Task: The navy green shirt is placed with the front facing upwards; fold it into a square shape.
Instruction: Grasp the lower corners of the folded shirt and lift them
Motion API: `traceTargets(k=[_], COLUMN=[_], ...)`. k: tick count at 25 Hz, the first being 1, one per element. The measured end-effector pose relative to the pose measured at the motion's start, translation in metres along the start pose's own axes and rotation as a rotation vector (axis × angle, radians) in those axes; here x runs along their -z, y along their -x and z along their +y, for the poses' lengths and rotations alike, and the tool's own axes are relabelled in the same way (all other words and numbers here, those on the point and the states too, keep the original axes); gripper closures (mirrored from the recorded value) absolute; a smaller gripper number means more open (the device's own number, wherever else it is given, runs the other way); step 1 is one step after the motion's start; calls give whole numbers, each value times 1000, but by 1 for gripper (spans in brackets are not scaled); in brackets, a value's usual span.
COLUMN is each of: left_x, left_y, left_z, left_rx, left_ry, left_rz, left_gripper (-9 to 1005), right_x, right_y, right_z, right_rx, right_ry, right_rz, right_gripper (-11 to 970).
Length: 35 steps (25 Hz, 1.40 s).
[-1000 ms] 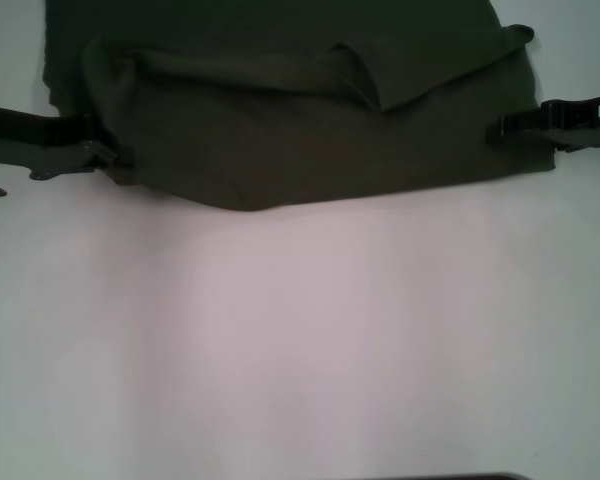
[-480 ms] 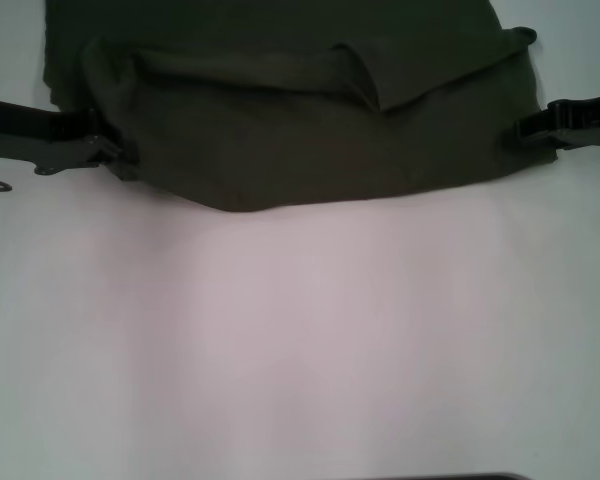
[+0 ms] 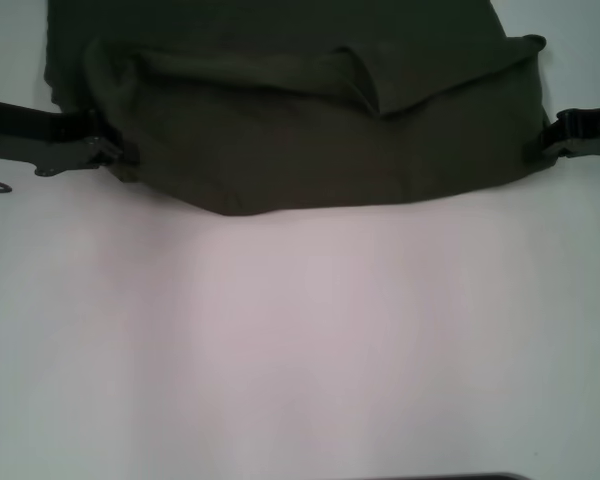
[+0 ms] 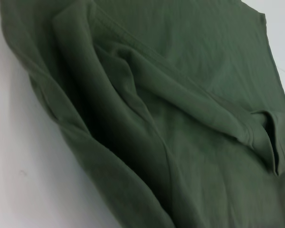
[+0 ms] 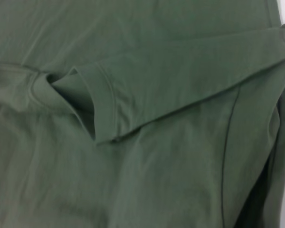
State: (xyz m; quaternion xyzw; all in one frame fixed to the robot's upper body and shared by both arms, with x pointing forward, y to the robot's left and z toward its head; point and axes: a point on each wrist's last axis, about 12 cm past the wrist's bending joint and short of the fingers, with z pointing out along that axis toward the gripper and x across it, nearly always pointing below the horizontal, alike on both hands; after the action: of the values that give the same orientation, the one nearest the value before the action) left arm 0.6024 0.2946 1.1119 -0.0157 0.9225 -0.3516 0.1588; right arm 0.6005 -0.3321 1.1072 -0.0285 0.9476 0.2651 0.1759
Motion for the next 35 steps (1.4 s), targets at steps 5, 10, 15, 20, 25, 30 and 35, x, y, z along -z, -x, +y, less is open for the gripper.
traceTargets(k=[5, 10, 15, 20, 25, 30, 35], left_x=[4, 16, 27, 34, 38, 41, 43], left_y=[0, -5, -15, -27, -41, -54, -69], left_z=[0, 0, 2, 3, 3, 4, 8], left_rx=[-7, -19, -17, -19, -14, -5, 9], left_ry=[-2, -29, -51, -49, -43, -17, 11], left_rz=[21, 96, 184, 273, 366, 456, 547], left_gripper=[964, 964, 964, 964, 964, 963, 963], right_x=[5, 16, 32, 39, 40, 36, 33], right_y=[-3, -7, -15, -26, -40, -59, -72], right_z=[-5, -2, 5, 12, 14, 18, 15], right_rx=[-16, 7, 38, 49, 43, 71, 64], right_ry=[-22, -32, -30, 13, 22, 60, 51], right_rz=[35, 143, 270, 370, 477, 602, 662], right_gripper=[912, 914, 915, 915, 915, 915, 915])
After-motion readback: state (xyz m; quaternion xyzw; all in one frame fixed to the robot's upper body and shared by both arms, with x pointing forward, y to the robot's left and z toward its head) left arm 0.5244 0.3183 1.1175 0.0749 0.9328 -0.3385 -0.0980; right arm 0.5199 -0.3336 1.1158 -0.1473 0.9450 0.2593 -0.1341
